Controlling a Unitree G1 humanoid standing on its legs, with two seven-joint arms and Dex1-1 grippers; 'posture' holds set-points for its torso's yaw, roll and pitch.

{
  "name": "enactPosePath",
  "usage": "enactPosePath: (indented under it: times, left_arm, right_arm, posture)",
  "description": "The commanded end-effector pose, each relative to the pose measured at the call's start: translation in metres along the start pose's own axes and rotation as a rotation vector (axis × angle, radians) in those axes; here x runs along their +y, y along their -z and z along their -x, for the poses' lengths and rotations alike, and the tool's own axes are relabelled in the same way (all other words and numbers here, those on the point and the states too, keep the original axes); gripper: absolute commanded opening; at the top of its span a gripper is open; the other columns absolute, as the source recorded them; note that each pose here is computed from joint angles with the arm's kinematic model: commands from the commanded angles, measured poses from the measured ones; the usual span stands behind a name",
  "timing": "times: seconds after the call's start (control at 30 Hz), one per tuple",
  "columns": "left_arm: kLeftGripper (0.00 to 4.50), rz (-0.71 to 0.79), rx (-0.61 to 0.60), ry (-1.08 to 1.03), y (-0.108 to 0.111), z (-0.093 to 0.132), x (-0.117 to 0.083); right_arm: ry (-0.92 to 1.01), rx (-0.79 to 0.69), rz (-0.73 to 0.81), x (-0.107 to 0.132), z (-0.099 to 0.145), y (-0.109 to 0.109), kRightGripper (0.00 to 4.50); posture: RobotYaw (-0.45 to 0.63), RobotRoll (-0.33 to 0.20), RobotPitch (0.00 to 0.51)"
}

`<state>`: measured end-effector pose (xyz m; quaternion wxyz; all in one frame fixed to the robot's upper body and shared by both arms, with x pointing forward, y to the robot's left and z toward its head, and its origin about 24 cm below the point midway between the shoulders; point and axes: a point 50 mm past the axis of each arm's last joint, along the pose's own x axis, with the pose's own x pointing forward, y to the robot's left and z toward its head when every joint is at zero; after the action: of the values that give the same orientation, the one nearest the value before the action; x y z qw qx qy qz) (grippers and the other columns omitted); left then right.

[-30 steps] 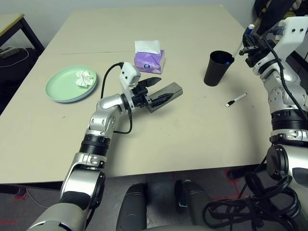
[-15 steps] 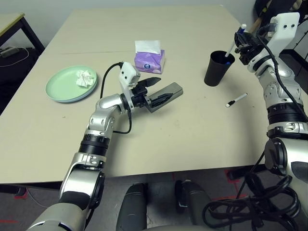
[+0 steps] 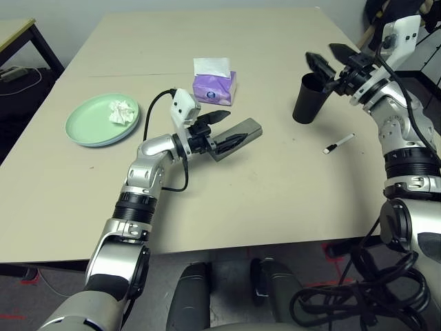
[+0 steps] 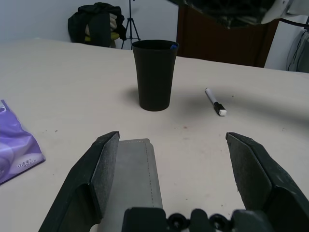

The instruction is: Organize and tidy the items on the table.

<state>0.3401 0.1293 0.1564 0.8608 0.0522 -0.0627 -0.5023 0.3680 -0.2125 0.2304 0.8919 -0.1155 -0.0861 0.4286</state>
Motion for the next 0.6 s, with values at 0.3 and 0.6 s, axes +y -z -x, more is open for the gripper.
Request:
enactPosePath:
  times: [0.3,0.6]
  left_arm:
    - [4.5,0.022,0.011,-0.016,0.005,0.012,-0.017]
    - [4.5,0.016,0.023,-0.008,-0.004,0.016,-0.017]
  right_arm:
    - [-0.479,0.425,0.332,0.002,0.022,0.007,4.46]
    - [-0.631,0.632,0.592,-0.01,0.035,-0.008,4.46]
  posture:
    - [0.11,0.0,0.201]
    - [0.09,0.0,0.268]
